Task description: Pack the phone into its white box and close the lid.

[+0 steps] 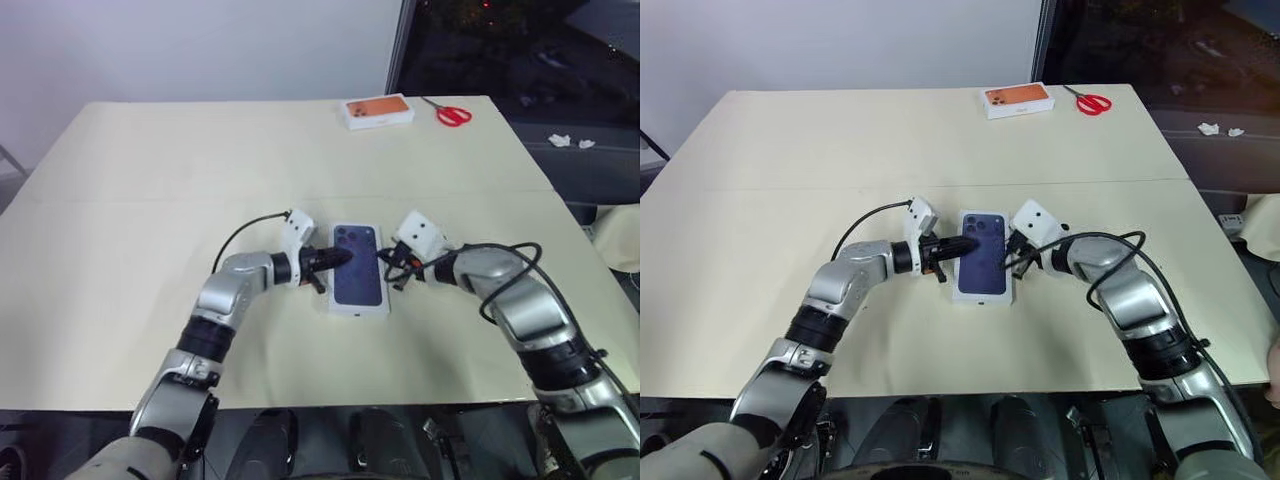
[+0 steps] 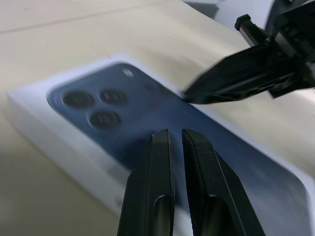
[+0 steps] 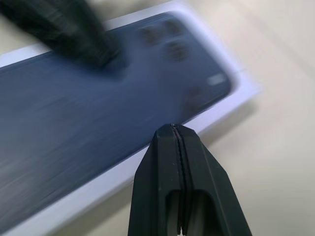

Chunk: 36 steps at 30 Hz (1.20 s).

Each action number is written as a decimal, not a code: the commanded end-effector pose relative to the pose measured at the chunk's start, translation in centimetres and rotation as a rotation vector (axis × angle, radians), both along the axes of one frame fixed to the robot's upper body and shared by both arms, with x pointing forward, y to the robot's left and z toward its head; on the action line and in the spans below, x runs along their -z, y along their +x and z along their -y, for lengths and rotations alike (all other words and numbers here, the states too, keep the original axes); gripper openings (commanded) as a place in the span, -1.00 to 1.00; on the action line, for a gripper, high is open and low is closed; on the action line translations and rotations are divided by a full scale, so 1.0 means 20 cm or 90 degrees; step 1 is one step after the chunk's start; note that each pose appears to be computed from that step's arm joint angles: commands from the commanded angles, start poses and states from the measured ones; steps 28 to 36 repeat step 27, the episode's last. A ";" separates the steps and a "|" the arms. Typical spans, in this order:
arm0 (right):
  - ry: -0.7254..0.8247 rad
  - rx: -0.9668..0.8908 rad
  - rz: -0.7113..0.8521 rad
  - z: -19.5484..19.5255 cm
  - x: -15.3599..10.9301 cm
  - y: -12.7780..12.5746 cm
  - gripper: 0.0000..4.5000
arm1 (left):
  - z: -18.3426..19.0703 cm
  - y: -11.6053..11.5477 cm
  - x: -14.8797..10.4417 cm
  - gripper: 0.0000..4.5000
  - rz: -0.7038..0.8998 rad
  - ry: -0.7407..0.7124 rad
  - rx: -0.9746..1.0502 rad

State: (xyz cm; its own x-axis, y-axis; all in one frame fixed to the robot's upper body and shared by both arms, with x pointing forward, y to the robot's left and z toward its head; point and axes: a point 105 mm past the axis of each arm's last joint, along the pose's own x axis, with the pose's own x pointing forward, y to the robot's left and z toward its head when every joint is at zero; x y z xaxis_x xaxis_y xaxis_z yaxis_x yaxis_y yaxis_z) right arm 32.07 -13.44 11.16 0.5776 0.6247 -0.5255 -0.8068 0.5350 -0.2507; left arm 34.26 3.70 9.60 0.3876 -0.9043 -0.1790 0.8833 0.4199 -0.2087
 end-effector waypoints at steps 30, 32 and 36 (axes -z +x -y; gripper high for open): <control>0.224 -0.042 -0.004 0.24 -0.30 -0.14 0.99 | -1.01 -0.26 -0.16 1.00 0.043 0.049 -0.215; 0.224 -0.042 -0.004 0.24 -0.30 -0.14 0.99 | -1.01 -0.26 -0.16 1.00 0.043 0.049 -0.215; 0.224 -0.042 -0.004 0.24 -0.30 -0.14 0.99 | -1.01 -0.26 -0.16 1.00 0.043 0.049 -0.215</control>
